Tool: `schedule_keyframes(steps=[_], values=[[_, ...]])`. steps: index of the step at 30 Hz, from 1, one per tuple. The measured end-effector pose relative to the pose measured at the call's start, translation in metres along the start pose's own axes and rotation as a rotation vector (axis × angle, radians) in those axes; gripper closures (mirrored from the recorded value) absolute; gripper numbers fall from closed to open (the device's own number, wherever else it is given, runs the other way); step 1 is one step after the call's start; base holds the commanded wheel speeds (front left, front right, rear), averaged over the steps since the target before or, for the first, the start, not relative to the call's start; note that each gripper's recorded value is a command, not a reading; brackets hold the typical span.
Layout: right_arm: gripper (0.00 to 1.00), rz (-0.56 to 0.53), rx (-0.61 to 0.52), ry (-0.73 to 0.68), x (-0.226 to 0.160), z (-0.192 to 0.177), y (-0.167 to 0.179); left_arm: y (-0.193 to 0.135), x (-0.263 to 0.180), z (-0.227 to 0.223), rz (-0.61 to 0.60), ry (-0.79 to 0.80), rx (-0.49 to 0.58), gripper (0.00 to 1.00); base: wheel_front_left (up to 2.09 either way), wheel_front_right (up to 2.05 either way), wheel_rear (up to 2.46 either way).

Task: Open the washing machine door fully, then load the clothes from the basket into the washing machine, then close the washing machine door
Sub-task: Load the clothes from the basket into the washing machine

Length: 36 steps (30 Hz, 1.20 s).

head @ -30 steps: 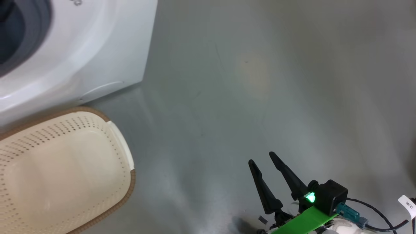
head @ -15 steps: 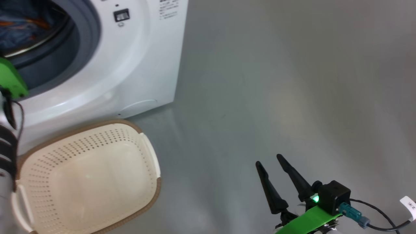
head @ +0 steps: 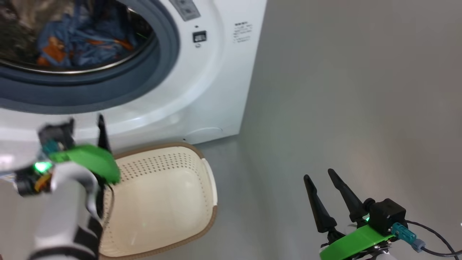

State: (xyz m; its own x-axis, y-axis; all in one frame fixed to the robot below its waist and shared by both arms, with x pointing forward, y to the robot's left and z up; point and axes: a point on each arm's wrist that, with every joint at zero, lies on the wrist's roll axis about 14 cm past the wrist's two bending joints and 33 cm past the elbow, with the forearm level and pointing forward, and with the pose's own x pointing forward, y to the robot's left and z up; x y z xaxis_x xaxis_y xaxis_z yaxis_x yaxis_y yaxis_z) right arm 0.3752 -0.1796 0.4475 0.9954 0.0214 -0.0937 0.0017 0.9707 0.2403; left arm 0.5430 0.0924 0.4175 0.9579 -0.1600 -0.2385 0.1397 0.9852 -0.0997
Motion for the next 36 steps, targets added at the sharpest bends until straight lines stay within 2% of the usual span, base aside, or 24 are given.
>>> schedule_keyframes(steps=[11,20,29,36], values=[[0.0,0.092,-0.021,-0.03,0.0,0.008,0.028,0.007,-0.095,-0.019,0.015,-0.039,-0.01,0.0,0.0,0.0,0.0],[0.0,0.132,-0.027,-0.051,-0.01,0.015,0.041,0.02,-0.148,-0.004,0.077,-0.129,-0.035,0.0,0.0,0.0,0.0],[0.0,0.151,-0.038,-0.071,-0.028,0.02,0.046,0.05,-0.206,0.004,0.194,-0.209,-0.079,0.0,0.0,0.0,0.0],[0.0,0.166,-0.055,-0.096,-0.034,0.028,0.047,0.054,-0.224,0.002,0.212,-0.218,-0.084,0.0,0.0,0.0,0.0]])
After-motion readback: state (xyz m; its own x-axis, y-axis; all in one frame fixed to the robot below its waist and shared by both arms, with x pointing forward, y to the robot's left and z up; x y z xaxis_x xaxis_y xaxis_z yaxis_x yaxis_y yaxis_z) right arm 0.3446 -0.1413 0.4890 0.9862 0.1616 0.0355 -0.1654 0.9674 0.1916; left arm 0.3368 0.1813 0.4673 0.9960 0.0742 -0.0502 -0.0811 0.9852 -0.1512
